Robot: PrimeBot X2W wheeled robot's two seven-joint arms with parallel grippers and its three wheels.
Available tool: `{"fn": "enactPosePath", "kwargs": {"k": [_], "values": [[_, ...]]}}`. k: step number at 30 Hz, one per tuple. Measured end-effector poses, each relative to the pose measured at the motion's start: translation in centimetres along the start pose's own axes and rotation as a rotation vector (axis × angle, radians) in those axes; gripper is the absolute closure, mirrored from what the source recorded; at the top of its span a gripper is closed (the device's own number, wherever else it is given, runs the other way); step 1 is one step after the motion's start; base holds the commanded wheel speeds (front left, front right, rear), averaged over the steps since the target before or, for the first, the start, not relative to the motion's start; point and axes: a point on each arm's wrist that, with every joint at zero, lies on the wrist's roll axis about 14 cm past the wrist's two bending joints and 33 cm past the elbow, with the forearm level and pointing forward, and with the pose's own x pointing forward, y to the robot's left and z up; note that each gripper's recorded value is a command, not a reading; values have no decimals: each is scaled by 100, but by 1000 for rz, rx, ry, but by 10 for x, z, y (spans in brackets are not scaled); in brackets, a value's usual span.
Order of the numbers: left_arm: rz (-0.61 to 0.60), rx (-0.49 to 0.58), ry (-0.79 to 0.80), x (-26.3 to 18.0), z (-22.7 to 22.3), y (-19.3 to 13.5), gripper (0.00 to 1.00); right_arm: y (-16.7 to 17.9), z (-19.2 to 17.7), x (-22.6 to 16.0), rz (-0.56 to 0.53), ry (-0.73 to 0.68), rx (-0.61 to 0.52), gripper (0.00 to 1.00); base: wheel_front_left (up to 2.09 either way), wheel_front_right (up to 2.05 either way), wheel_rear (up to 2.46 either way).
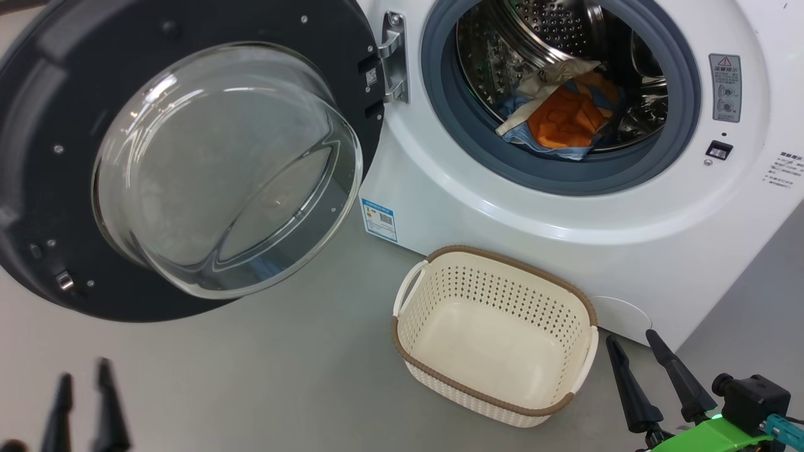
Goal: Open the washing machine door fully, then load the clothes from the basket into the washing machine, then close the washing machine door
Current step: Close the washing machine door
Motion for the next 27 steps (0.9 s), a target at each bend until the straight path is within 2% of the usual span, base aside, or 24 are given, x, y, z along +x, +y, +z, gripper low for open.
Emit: {"fn": "enactPosePath", "kwargs": {"k": [1,2,8,11,16,20,23,27], "values": [[9,-5,-34,2,11,3,100,0,-1,0,0,1,1,0,0,0,0],[9,-5,-34,2,11,3,100,0,-1,0,0,1,1,0,0,0,0],[15,-61,-253,26,83,12,100,-4,-3,1,-10,5,8,0,0,0,0],[-5,-96,-380,50,136,23,100,-11,-3,1,-30,1,13,0,0,0,0],[7,-176,-443,87,178,44,100,-17,-7,1,-44,8,23,0,0,0,0],[37,-321,-403,120,186,56,100,-24,-13,-1,-59,20,29,0,0,0,0],[52,-347,-313,143,184,61,100,-30,-16,-2,-71,28,35,0,0,0,0],[76,-470,-153,167,166,65,100,-36,-14,2,-80,15,35,0,0,0,0]]}}
